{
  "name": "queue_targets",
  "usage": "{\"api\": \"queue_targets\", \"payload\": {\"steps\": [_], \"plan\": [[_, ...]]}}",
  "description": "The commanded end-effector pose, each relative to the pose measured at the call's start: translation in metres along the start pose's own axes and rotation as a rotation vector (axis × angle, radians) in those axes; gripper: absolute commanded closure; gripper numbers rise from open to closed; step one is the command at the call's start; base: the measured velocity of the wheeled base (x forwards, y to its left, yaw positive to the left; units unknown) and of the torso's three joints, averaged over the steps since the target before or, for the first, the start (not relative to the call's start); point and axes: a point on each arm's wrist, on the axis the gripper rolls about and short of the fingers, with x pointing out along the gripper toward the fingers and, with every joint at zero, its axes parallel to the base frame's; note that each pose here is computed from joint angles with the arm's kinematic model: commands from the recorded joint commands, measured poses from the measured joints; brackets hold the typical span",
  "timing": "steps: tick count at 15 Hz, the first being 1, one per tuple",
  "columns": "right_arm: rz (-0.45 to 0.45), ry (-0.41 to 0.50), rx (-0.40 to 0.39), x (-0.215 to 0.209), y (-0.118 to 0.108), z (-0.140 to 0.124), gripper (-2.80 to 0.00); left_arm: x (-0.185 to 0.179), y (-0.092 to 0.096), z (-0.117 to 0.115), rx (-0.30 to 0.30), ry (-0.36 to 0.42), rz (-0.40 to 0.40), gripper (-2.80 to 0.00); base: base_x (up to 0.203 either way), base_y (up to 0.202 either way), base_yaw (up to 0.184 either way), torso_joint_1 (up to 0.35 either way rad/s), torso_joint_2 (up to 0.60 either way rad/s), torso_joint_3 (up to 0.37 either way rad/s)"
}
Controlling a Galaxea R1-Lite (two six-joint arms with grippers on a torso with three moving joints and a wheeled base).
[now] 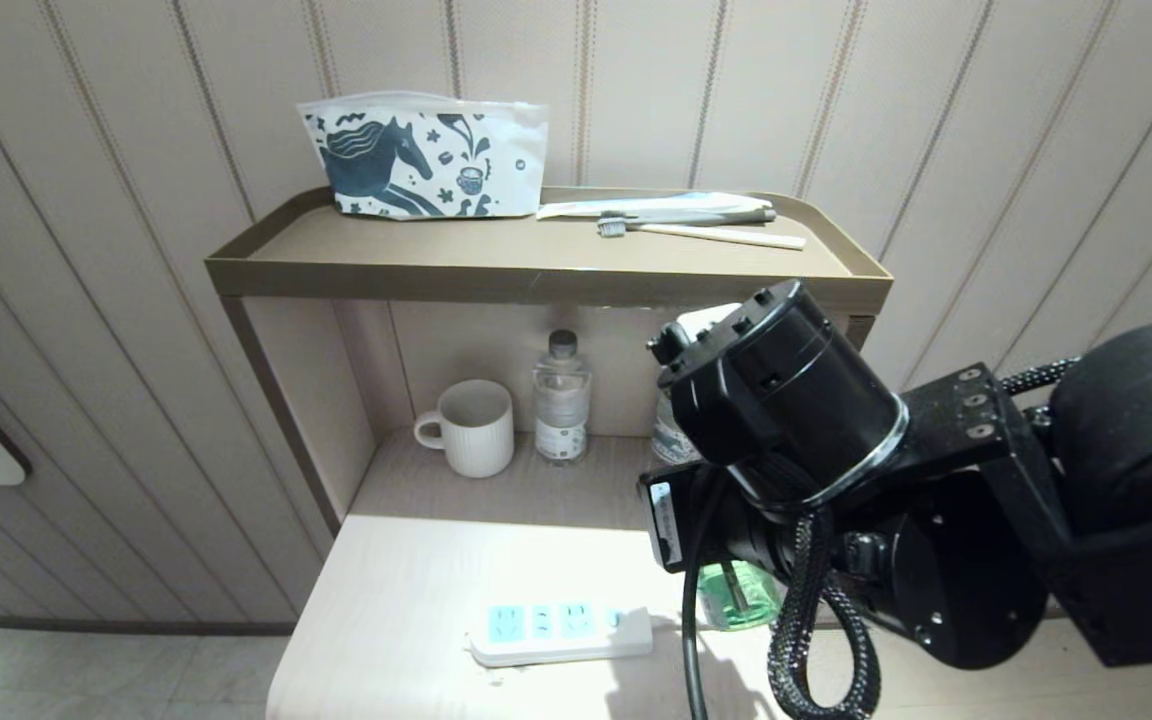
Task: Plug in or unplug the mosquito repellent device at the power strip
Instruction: Place the mosquito repellent liquid on the table
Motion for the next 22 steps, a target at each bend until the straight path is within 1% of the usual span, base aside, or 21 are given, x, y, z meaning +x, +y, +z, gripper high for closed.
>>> {"api": "queue_targets", "payload": {"steps": [1, 3, 6, 11, 14, 22], "plan": [[-0.002, -0.001, -0.004, 0.000, 0.001, -0.001, 0.00, 0.000, 0.000, 0.000, 0.000, 0.002, 0.001, 0.00, 0.000, 0.000, 0.000, -0.183, 0.42, 0.215], [-0.010, -0.003, -0.009, -0.002, 0.000, -0.003, 0.00, 0.000, 0.000, 0.000, 0.000, 0.002, 0.000, 0.00, 0.000, 0.000, 0.000, -0.221, 0.49, 0.270], [-0.003, -0.031, 0.005, -0.012, -0.005, 0.002, 0.00, 0.000, 0.000, 0.000, 0.000, 0.002, 0.000, 0.00, 0.000, 0.000, 0.000, -0.236, 0.53, 0.289], [0.044, -0.117, 0.019, -0.050, -0.021, 0.013, 0.00, 0.000, 0.000, 0.000, 0.000, 0.002, 0.000, 0.00, 0.000, 0.000, 0.000, -0.223, 0.52, 0.288], [0.058, -0.150, 0.009, -0.068, -0.026, 0.011, 0.00, 0.000, 0.000, 0.000, 0.000, 0.002, 0.001, 0.00, 0.000, 0.000, 0.000, -0.208, 0.50, 0.289], [0.065, -0.173, 0.023, -0.075, -0.031, 0.013, 0.00, 0.000, 0.000, 0.000, 0.000, 0.002, 0.000, 0.00, 0.000, 0.000, 0.000, -0.171, 0.45, 0.281]]}}
